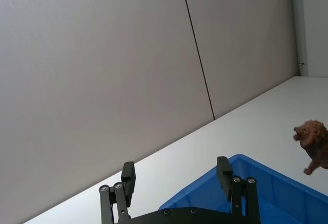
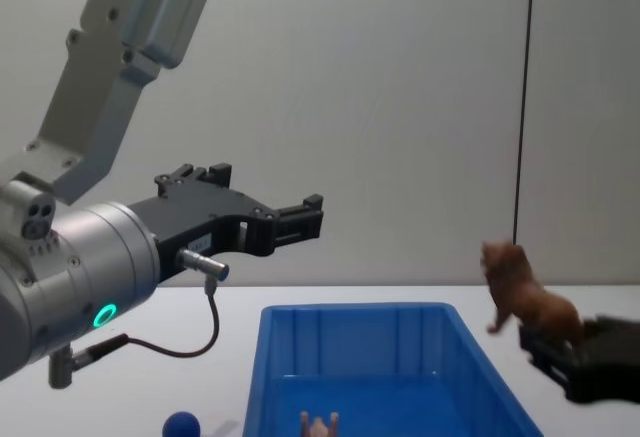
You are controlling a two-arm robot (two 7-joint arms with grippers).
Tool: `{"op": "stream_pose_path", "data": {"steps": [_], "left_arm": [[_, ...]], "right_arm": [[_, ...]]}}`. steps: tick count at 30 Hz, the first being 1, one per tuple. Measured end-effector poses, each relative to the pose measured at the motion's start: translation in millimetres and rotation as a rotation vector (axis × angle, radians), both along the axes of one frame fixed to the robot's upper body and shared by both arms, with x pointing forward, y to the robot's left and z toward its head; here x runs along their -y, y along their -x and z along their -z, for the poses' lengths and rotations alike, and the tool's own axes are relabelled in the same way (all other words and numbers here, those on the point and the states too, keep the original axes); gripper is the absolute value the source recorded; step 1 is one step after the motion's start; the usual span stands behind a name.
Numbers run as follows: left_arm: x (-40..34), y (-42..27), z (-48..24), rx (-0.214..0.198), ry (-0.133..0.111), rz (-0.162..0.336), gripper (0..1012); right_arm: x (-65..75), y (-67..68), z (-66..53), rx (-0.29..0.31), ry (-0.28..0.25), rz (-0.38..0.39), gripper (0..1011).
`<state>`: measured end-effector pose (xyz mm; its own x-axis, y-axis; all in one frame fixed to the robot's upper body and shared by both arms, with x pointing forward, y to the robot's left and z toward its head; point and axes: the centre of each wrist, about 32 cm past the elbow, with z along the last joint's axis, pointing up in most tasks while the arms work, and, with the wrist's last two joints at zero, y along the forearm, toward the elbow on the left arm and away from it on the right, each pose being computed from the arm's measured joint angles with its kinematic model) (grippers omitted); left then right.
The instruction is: Pick up the two dolls from the table and place them into the box.
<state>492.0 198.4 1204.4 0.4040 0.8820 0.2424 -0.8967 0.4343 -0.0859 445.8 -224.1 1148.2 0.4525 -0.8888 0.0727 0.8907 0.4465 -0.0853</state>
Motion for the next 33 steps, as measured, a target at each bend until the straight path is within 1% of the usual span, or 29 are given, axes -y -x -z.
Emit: {"op": "stream_pose_path", "data": {"steps": [3,7,9,13,15,16,18,19,20,21,23,25,26,28,31,33], "left_arm": [[0.0,0.0,0.0,0.000,0.000,0.000,1001],[0.0,0.0,0.0,0.000,0.000,0.000,1001],[0.0,0.0,0.0,0.000,0.000,0.000,1001],[0.0,0.0,0.0,0.000,0.000,0.000,1001],[0.0,0.0,0.0,0.000,0.000,0.000,1001],[0.0,0.0,0.0,0.000,0.000,0.000,1001],[0.0,0.0,0.0,0.000,0.000,0.000,1001],[0.0,0.0,0.0,0.000,0.000,0.000,1001],[0.0,0.0,0.0,0.000,0.000,0.000,1001],[0.0,0.0,0.0,0.000,0.000,0.000,1001],[0.0,0.0,0.0,0.000,0.000,0.000,1001],[0.0,0.0,0.0,0.000,0.000,0.000,1001],[0.0,0.0,0.0,0.000,0.000,0.000,1001],[0.0,0.0,0.0,0.000,0.000,0.000,1001],[0.0,0.0,0.0,0.000,0.000,0.000,1001],[0.0,0.0,0.0,0.000,0.000,0.000,1001]], "right_arm": [[-3.9,-2.6,-6.4,0.025,-0.010,-0.026,278],[-9.3,-6.3,-12.0,0.045,-0.019,-0.058,279],[-11.8,-8.0,-14.1,0.051,-0.022,-0.070,317],[-17.9,-13.5,-16.4,0.057,-0.027,-0.099,444],[-19.9,-15.9,-16.0,0.055,-0.028,-0.106,488],[-21.5,-17.9,-15.5,0.052,-0.028,-0.112,546],[-22.9,-19.9,-14.9,0.049,-0.028,-0.116,589],[-24.2,-22.0,-14.4,0.047,-0.028,-0.118,628],[-24.6,-22.8,-14.2,0.046,-0.028,-0.119,628],[-25.4,-24.3,-13.6,0.044,-0.028,-0.119,690],[-25.9,-25.9,-13.0,0.042,-0.028,-0.118,766],[-26.1,-26.9,-12.5,0.040,-0.027,-0.117,798],[-26.2,-27.9,-11.9,0.038,-0.027,-0.113,850],[-26.1,-28.4,-11.5,0.037,-0.027,-0.106,892],[-25.2,-28.7,-10.7,0.036,-0.026,-0.090,985],[-24.0,-28.3,-10.1,0.036,-0.026,-0.072,1001]]}}
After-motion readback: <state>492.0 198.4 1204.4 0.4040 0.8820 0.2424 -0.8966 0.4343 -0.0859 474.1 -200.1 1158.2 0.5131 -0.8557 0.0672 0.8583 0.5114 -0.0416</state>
